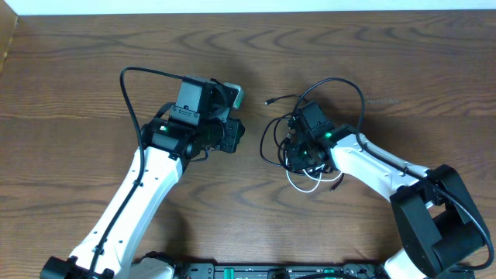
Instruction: Untangle cables
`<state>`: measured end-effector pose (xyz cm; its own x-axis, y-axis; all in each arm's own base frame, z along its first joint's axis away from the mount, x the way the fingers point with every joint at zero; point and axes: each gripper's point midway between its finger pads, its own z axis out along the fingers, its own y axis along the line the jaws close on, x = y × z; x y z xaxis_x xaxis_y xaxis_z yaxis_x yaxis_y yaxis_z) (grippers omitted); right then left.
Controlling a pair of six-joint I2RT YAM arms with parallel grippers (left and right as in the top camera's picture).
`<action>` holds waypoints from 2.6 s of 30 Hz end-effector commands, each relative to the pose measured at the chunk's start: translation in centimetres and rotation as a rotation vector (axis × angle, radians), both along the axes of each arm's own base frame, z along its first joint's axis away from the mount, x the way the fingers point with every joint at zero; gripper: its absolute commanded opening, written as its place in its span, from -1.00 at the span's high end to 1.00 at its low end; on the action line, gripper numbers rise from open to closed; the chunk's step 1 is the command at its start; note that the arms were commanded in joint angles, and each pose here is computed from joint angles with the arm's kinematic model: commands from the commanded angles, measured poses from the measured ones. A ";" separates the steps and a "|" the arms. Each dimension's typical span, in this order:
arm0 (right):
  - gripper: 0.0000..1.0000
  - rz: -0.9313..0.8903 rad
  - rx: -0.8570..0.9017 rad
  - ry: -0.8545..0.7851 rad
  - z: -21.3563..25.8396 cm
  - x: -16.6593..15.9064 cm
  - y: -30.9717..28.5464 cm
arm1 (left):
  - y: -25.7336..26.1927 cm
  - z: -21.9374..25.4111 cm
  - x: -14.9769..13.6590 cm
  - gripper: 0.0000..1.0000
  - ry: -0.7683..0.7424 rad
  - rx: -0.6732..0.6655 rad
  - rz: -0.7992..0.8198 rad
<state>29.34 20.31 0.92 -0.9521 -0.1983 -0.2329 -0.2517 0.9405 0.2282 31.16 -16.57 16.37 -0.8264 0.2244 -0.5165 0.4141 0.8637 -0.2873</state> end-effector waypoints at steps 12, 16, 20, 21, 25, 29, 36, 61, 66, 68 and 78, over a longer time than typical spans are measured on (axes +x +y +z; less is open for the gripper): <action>0.98 -0.120 -0.067 -0.287 16.8 3.6 -4.5 | -0.3 0.2 -0.5 0.12 0.039 -0.047 0.025; 0.98 -0.188 -0.007 -0.410 23.4 3.7 -6.8 | -2.4 0.9 -1.8 0.10 0.104 -0.173 -0.037; 0.98 -0.263 0.045 -0.547 29.3 2.7 -9.7 | -3.9 0.5 -2.6 0.06 0.159 -0.226 -0.090; 0.98 -0.271 0.056 -0.572 30.2 2.5 -10.0 | -4.4 0.0 -2.8 0.06 0.175 -0.223 -0.104; 0.98 -0.288 0.081 -0.651 33.6 2.2 -10.8 | -6.8 -1.5 -3.4 0.06 0.207 -0.217 -0.172; 0.98 -0.286 0.096 -0.721 37.3 1.7 -11.4 | -9.4 -2.8 -4.1 0.06 0.218 -0.218 -0.248; 0.98 -0.333 0.040 -0.763 39.7 0.7 -13.6 | -13.3 -1.7 -5.4 0.06 0.169 -0.308 -0.405; 0.98 -0.311 0.051 -0.724 39.0 0.5 -13.2 | -17.4 -2.5 -5.6 0.04 0.066 -0.366 -0.578; 0.98 -0.311 0.050 -0.723 38.9 0.4 -13.2 | -17.7 -4.4 -5.9 0.24 0.127 -0.376 -0.590; 0.98 -0.310 0.048 -0.718 38.8 0.4 -13.2 | -17.7 -4.5 -5.9 0.70 0.129 -0.374 -0.589; 0.98 -0.355 -0.080 -0.656 36.7 0.2 -15.2 | -17.0 -1.8 -5.3 0.85 0.087 -0.417 -0.571</action>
